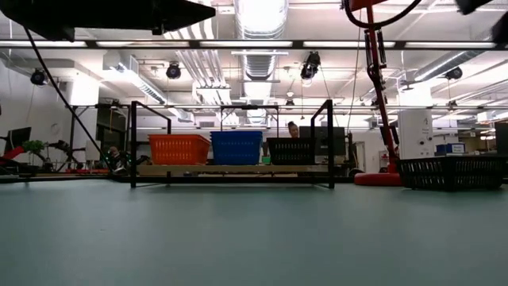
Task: Stack baskets on shelf by color
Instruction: Stack the orange basket on top of the orange baskets on the shelf
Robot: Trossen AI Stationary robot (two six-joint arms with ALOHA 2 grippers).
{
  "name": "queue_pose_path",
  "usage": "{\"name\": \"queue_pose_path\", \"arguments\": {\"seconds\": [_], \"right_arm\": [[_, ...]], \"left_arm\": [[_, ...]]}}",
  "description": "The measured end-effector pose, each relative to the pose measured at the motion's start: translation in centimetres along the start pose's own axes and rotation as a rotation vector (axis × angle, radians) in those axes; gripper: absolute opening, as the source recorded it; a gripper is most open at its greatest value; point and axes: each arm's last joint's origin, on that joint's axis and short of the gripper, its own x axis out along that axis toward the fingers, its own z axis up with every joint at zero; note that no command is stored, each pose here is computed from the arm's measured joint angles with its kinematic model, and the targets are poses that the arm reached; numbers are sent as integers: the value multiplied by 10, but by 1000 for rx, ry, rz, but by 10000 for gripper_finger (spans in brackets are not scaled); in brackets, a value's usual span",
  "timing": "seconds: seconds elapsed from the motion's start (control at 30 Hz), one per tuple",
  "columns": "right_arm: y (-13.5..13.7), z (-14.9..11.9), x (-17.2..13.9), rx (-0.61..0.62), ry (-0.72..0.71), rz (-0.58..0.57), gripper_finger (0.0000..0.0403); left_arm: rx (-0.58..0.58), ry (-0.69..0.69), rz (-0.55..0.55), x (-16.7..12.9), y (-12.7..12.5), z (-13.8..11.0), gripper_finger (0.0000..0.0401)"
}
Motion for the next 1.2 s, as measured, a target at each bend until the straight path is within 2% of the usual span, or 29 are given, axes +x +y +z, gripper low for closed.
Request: {"name": "queue_pose_path", "arguments": {"seconds": [0.1,0.17,0.53,0.63,0.93,1.03,1.2], "right_arm": [[6,-6,-1,59,76,16,9],[8,-13,-3,63,77,28,9],[10,-72,-14,-227,57,87,13],[16,-82,-9,-271,59,90,38],[33,-104,19,-336,59,1,151],[40,-110,27,-356,54,7,167],[41,-113,46,-357,61,-78,165]], "left_arm": [[-5,-18,10,0,1,2,0],[-6,-18,10,0,1,3,0],[-6,-20,11,1,2,4,0],[-9,-20,10,1,2,4,0],[-14,-14,7,1,1,3,0],[-14,-12,6,1,1,2,0],[-13,-7,3,1,0,2,0]]}}
